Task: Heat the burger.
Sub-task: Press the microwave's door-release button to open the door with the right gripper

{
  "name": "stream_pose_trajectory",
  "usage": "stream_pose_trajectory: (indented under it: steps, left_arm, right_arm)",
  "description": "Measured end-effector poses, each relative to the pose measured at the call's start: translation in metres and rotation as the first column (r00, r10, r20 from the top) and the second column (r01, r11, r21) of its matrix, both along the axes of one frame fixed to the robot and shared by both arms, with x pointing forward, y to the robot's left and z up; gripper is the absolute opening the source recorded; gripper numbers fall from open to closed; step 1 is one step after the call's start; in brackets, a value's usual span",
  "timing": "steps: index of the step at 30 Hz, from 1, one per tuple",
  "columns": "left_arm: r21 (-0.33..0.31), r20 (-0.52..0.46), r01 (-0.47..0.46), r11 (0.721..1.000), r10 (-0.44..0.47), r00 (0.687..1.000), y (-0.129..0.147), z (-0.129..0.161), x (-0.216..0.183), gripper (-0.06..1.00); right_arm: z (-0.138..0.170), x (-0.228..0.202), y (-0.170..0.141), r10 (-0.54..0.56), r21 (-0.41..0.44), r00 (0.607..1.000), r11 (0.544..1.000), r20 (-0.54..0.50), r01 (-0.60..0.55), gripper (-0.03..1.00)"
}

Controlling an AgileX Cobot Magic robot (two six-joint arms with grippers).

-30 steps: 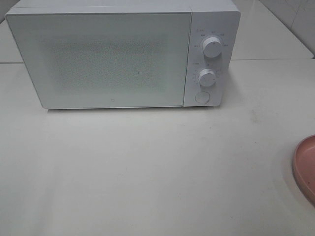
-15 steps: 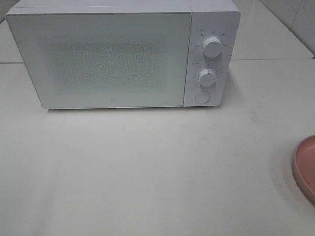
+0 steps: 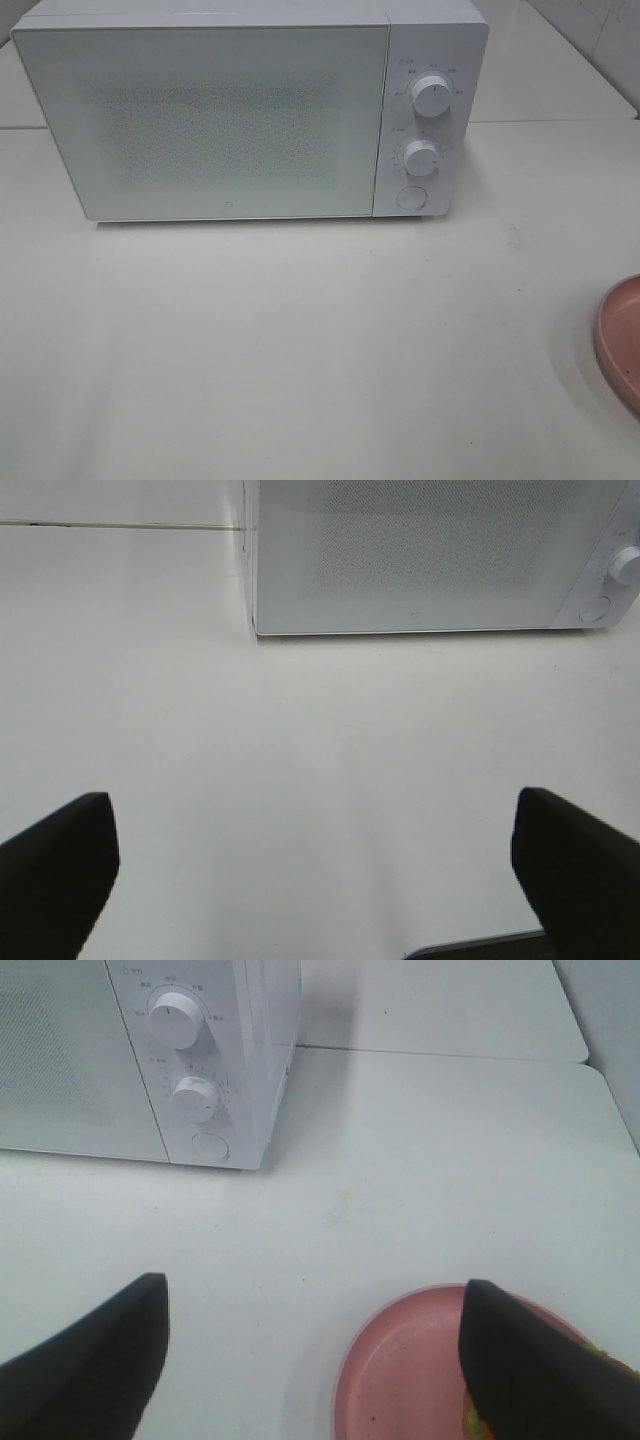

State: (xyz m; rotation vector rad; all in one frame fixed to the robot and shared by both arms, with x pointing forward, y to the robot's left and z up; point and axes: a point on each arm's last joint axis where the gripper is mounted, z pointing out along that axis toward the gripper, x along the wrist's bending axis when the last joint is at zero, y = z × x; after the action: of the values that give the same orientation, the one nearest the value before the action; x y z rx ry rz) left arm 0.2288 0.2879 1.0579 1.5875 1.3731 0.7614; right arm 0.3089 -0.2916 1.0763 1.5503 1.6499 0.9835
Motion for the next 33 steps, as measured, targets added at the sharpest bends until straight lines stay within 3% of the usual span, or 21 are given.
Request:
stream_pose_trajectory:
  steps: [22,33]
  left_arm:
    - [0.0,0.0,0.0,1.0,0.0,1.0,0.0,0.0,0.0,0.99]
    - [0.0,0.0,0.0,1.0,0.0,1.0,0.0,0.0,0.0,0.99]
  right_arm:
    - [-0.01,0.081,0.005,-0.012,0.005,1.0,1.0,0.02,0.012,0.76]
    - [-0.031,0.114,0.006,-0.065,0.092,0.98,0.995,0.189,0.049,0.76]
